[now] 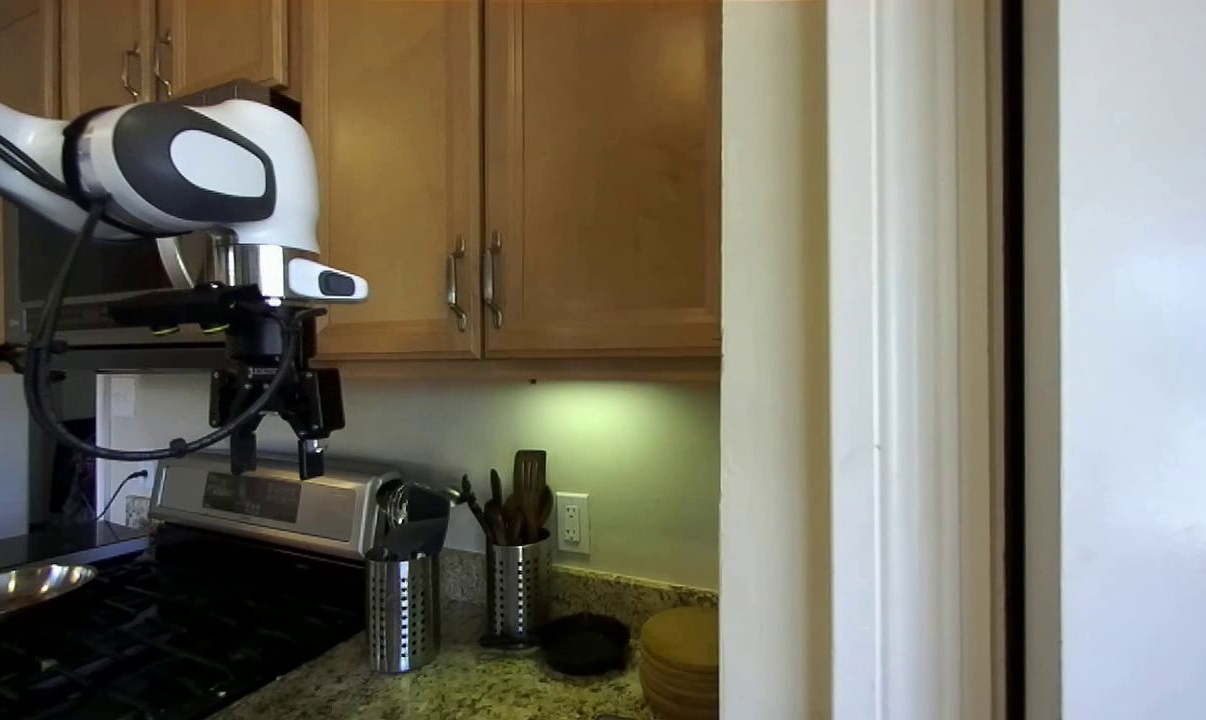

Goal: Close the left cupboard door

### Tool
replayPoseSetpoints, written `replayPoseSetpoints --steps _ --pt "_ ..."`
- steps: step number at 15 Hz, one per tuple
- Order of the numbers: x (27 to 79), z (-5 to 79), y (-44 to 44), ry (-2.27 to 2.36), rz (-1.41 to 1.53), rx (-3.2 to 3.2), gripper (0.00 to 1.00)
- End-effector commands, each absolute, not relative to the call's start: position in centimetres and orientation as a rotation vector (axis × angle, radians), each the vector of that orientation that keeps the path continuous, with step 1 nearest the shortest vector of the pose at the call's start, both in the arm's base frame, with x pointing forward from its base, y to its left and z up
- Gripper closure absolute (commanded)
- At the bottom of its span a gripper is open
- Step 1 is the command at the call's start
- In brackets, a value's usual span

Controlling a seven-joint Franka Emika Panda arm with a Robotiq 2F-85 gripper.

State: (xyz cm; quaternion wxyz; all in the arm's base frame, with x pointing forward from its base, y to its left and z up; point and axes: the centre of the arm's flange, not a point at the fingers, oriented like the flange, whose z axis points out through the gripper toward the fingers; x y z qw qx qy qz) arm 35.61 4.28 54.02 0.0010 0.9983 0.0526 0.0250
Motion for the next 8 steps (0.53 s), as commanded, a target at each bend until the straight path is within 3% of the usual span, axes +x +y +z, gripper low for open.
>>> replayPoseSetpoints --steps 1,8 --pt "35.56 53.69 4.21 0.155 0.068 3.135 0.00" --pt "35.53 53.43 3.98 0.140 0.060 3.135 0.00"
